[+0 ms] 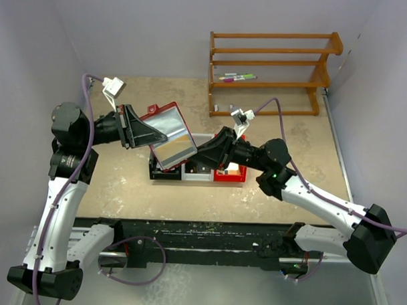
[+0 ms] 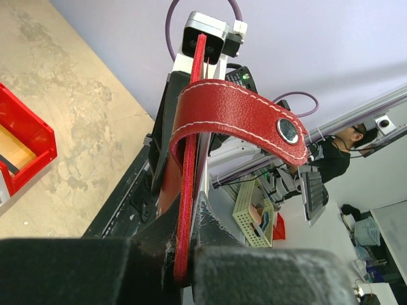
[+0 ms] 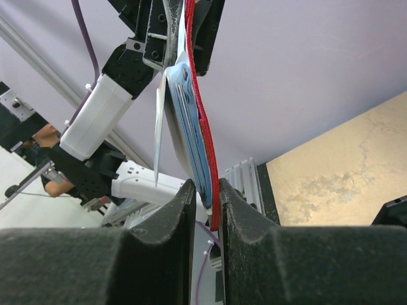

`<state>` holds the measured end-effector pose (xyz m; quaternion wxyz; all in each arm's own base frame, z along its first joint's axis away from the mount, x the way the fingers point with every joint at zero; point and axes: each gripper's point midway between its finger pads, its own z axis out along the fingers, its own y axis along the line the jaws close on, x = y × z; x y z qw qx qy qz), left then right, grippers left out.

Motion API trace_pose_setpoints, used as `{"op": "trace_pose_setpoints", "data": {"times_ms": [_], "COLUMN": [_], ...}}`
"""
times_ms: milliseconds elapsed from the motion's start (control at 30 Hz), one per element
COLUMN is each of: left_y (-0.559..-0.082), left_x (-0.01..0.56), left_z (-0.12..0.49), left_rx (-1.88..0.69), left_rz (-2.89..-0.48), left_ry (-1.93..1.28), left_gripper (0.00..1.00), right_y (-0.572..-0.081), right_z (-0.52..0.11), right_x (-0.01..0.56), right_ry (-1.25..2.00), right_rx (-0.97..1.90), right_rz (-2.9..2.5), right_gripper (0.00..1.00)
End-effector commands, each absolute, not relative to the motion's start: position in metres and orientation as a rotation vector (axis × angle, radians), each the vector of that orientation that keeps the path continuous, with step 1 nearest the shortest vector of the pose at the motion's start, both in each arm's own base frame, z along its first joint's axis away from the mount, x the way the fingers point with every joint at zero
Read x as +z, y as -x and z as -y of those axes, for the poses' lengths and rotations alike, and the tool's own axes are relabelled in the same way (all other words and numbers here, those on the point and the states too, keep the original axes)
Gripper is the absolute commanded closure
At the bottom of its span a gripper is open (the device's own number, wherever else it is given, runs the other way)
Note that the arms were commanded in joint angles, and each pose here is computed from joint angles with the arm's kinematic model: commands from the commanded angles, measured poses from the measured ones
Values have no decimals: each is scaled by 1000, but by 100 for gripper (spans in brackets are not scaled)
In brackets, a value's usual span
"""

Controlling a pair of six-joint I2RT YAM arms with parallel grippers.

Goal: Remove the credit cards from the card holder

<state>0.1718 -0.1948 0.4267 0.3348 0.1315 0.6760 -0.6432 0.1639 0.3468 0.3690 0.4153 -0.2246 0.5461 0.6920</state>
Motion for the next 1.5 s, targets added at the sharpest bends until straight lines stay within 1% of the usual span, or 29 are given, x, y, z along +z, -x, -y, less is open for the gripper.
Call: {"op": "trace_pose_setpoints", "data": {"times_ms": [0, 67, 200, 333, 400, 500, 633, 800, 1033, 1067, 1100, 1133, 1167, 1233, 1267, 1300, 1367, 1400, 1433, 1467], "left_y": [-162, -162, -163, -160, -159, -158, -156, -155, -156, -156, -156, -156, -157, -157, -157, -157, -158, -160, -163, -167], "left_x": [444, 443, 439, 437, 437, 436, 435, 435, 433, 433, 433, 434, 434, 434, 433, 433, 432, 430, 430, 429], "left_z": [194, 194, 194, 194, 194, 194, 194, 193, 193, 193, 193, 193, 193, 193, 193, 193, 193, 192, 191, 190], "left_rx": [-1672, -1669, -1668, -1656, -1648, -1640, -1640, -1635, -1627, -1626, -1627, -1626, -1625, -1625, -1623, -1620, -1601, -1579, -1542, -1494], "left_rz": [-1712, -1710, -1716, -1713, -1712, -1713, -1713, -1713, -1718, -1716, -1716, -1716, -1715, -1715, -1716, -1716, -1711, -1710, -1705, -1707], "left_ry": [-382, -385, -381, -398, -408, -418, -432, -442, -439, -440, -441, -441, -441, -443, -443, -445, -452, -453, -457, -463], "left_gripper": [100, 100, 100, 100, 100, 100, 100, 100, 100, 100, 100, 100, 100, 100, 100, 100, 100, 93, 82, 63], "right_y": [-167, -170, -178, -177, -177, -179, -179, -165, -150, -151, -154, -154, -154, -156, -158, -159, -157, -156, -154, -151], "right_z": [-339, -339, -345, -358, -363, -369, -367, -362, -358, -358, -360, -361, -362, -365, -367, -368, -368, -369, -369, -370], "right_x": [408, 408, 414, 419, 419, 415, 423, 434, 435, 436, 435, 435, 436, 436, 433, 433, 432, 430, 427, 422], "right_ry": [541, 515, 465, 493, 485, 466, 446, 497, 532, 525, 510, 504, 503, 496, 493, 496, 505, 509, 523, 545], "right_rx": [1689, 1686, 1717, 1802, 1856, 1905, 1925, 1991, 2083, 2083, 2081, 2081, 2082, 2082, 2077, 2068, 2066, 2070, 2076, 2070], "right_rz": [-1215, -1223, -1248, -1265, -1276, -1309, -1278, -1208, -1158, -1157, -1172, -1176, -1177, -1207, -1233, -1243, -1265, -1290, -1322, -1364], "right_gripper": [79, 75, 59, 47, 45, 43, 44, 44, 42, 43, 47, 53, 62, 87, 93, 99, 100, 100, 100, 100]}}
